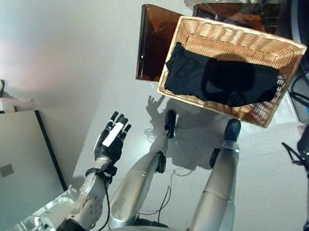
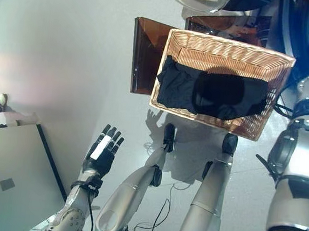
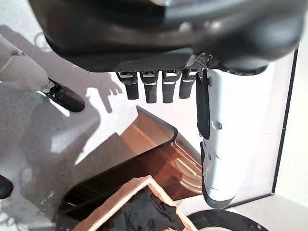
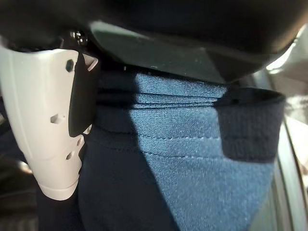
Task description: Pick up the clothes and place them into the washing machine
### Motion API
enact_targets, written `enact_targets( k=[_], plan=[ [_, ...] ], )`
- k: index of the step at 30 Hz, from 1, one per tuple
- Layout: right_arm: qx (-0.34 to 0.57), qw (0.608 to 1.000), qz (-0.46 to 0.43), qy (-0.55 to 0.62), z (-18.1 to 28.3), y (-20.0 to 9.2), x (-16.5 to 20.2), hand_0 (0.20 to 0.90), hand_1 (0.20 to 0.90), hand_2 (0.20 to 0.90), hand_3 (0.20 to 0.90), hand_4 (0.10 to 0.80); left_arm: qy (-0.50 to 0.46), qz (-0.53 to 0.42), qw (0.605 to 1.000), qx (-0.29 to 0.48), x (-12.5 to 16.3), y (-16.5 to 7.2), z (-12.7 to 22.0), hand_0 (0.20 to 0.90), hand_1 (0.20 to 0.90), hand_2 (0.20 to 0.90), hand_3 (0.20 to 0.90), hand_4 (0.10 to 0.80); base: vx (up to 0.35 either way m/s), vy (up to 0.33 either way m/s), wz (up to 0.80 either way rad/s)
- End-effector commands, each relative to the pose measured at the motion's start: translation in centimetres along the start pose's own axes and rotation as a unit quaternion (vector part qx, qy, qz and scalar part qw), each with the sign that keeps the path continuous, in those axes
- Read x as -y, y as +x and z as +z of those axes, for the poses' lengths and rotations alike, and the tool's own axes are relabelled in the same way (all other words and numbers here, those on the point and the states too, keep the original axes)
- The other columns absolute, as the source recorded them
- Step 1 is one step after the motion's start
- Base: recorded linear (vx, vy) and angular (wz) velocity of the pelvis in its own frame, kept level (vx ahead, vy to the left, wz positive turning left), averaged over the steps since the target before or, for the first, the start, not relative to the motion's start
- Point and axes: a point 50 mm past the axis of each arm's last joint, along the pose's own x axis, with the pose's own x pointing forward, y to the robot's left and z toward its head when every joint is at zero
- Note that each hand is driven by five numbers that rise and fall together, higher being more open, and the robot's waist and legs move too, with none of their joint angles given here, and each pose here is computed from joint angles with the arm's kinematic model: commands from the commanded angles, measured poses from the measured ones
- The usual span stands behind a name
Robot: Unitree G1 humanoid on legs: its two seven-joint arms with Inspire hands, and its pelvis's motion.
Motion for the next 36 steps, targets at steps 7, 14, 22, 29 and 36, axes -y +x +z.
enact_targets(
  k=[7,14,22,29,36],
  plan=[
    [0.197,0.974,0.11,0.03,12.6,-1.9,-7.4,0.2,0.2,0.2,0.2,0.3,-0.035,-0.056,0.996,0.058,3.2,0.4,1.4,0.9,0.9,0.9,0.9,0.8,0.034,-0.058,0.08],
    [0.218,0.969,0.104,0.053,13.6,-2.4,-7.8,0.2,0.2,0.2,0.2,0.3,-0.04,-0.058,0.996,0.061,3.6,0.4,1.4,0.9,0.9,0.9,0.9,0.8,0.019,-0.023,0.01],
    [0.225,0.97,0.09,-0.011,13.2,-2.1,-7.7,0.9,0.9,0.9,0.9,0.8,-0.038,-0.056,0.995,0.073,3.5,0.3,2.0,0.9,0.9,0.9,0.9,0.8,0.01,-0.001,0.0],
    [0.214,0.973,0.075,-0.031,12.0,-1.9,-7.4,0.9,0.9,0.9,0.9,0.8,-0.035,-0.042,0.995,0.081,3.0,0.4,2.5,0.9,0.9,0.9,0.9,0.8,-0.024,0.015,0.0],
    [0.205,0.976,0.068,-0.041,11.0,-1.6,-6.7,0.9,0.9,0.9,0.9,0.8,-0.037,-0.039,0.994,0.095,3.0,0.4,3.0,0.9,0.9,0.9,0.9,0.8,-0.003,0.027,-0.03]
  ],
)
